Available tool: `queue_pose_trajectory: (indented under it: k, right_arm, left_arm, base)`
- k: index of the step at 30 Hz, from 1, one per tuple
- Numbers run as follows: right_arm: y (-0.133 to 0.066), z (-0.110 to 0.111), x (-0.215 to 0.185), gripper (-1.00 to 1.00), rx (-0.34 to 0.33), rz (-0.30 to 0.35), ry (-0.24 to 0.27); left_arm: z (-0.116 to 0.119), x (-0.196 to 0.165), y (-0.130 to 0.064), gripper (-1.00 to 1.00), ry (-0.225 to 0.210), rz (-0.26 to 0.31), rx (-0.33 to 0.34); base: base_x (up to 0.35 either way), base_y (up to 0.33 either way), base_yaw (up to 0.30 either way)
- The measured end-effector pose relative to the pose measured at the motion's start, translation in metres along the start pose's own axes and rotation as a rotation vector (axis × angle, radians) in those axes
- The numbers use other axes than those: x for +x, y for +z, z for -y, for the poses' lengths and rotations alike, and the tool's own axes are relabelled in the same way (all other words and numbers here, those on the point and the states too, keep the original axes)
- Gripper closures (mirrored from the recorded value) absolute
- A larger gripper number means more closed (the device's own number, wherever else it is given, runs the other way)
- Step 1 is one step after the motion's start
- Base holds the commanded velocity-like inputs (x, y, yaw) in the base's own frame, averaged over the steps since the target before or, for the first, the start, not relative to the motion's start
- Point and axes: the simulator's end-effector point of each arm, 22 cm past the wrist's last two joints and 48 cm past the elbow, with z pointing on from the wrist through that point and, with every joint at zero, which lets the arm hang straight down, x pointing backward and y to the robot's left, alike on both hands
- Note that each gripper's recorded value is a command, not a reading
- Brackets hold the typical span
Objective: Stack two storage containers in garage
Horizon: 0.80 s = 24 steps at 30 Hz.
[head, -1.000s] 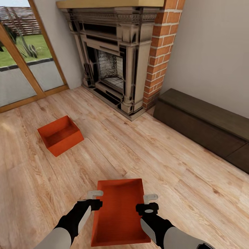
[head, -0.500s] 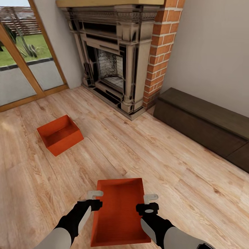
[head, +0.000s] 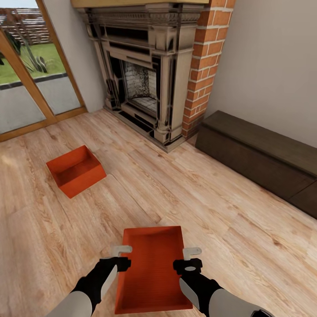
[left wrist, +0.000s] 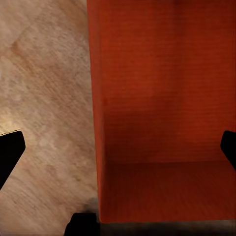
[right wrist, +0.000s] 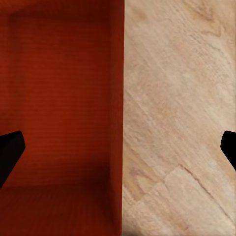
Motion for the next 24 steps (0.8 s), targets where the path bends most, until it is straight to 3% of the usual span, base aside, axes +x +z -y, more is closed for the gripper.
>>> queue_pose_trajectory:
  k: [24]
  right_arm:
    - [0.004, 0.0014, 0.0024, -1.0, 0.001, -0.002, 0.006]
  left_arm:
    - [-0.0085, 0.0055, 0.0051, -1.0, -0.007, -0.01, -0.01]
  base:
    - [0.0, 0.0, 0.0]
